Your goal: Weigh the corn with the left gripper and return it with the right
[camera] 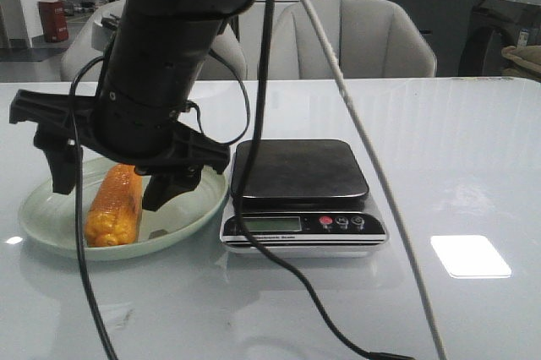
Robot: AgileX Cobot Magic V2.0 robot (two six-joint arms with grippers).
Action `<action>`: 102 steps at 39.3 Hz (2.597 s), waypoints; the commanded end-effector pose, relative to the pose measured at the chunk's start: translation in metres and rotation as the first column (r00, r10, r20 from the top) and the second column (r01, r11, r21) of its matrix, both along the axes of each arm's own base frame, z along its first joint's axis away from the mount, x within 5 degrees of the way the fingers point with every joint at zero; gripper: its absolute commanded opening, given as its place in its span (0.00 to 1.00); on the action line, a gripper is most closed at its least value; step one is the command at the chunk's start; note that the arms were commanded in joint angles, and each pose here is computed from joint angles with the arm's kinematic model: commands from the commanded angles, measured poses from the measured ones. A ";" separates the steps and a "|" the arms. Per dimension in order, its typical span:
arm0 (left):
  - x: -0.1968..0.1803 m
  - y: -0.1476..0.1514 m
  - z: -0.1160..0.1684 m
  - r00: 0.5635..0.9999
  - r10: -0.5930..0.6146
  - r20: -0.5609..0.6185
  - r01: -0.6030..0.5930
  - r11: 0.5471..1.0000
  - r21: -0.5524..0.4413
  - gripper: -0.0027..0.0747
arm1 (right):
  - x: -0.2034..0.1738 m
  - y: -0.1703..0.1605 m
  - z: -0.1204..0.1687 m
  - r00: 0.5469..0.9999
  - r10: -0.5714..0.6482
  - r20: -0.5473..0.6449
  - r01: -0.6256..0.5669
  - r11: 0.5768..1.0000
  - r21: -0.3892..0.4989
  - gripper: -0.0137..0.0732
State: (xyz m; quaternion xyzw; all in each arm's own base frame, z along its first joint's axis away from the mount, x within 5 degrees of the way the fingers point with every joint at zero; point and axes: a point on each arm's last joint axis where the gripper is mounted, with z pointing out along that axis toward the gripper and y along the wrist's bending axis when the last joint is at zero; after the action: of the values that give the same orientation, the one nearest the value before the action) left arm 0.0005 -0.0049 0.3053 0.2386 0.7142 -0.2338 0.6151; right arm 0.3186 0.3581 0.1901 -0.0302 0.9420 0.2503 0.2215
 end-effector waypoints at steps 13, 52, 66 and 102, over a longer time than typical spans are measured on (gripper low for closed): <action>-0.002 0.002 0.014 0.997 -0.001 0.077 0.006 0.998 -0.066 0.18 | 0.012 -0.076 0.109 0.995 0.055 0.077 -0.046 0.992 -0.114 0.86; -0.002 0.002 0.014 0.997 -0.001 0.077 0.006 0.998 -0.066 0.18 | -0.077 -0.268 0.187 0.885 0.211 0.415 -0.073 0.943 -0.324 0.86; -0.002 0.002 0.014 0.997 -0.001 0.077 0.006 0.998 -0.066 0.18 | -0.160 -0.299 0.167 0.738 0.119 0.665 0.056 0.970 -0.235 0.86; -0.002 0.002 0.014 0.997 -0.001 0.077 0.006 0.998 -0.066 0.18 | -0.261 -0.339 0.084 0.320 -0.061 0.945 0.189 0.982 -0.001 0.73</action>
State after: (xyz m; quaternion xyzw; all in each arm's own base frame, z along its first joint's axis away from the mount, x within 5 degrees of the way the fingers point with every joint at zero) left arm 0.0005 -0.0049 0.3055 0.2384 0.7136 -0.2340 0.6158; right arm 0.0579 0.0212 0.2563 -0.1204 0.6950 0.1188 0.6988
